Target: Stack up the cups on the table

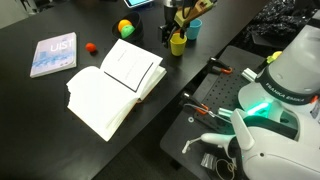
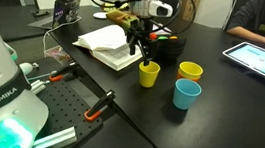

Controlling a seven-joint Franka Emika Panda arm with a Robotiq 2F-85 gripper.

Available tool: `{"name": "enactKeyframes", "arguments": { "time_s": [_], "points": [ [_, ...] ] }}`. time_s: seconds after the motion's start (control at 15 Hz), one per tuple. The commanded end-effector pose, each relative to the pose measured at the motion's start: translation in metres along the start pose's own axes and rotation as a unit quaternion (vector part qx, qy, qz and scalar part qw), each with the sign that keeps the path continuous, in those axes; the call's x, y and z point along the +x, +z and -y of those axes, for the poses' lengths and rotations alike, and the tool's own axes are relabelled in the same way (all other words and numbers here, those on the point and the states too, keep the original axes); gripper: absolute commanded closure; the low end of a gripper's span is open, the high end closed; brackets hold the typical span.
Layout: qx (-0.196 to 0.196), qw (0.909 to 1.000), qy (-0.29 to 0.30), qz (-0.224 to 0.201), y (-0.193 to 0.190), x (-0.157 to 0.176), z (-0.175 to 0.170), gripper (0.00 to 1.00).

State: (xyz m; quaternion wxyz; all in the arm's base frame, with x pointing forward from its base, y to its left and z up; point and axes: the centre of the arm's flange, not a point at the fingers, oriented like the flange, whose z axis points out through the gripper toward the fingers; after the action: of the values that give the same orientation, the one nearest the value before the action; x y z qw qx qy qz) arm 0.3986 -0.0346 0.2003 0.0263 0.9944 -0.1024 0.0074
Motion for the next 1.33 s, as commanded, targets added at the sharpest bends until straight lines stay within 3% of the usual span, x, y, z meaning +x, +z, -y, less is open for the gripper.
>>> {"name": "enactKeyframes", "arguments": {
  "time_s": [0.0,0.07,0.13,0.27,0.8,1.0,1.27],
  "points": [
    [0.004,0.9998,-0.013,-0.014,0.012,0.009,0.002,0.00],
    [0.007,0.9998,-0.014,-0.013,0.014,0.009,0.002,0.04],
    [0.008,0.9998,-0.015,-0.015,0.016,0.009,0.001,0.25],
    [0.008,0.9997,-0.012,-0.018,0.019,0.010,0.000,0.30],
    [-0.002,0.9998,-0.005,-0.018,0.017,0.016,-0.009,0.93],
    [-0.013,0.9998,0.001,-0.011,0.009,0.026,-0.016,1.00],
    [-0.044,0.9990,-0.003,-0.002,-0.007,0.050,-0.027,0.97]
  ]
}}
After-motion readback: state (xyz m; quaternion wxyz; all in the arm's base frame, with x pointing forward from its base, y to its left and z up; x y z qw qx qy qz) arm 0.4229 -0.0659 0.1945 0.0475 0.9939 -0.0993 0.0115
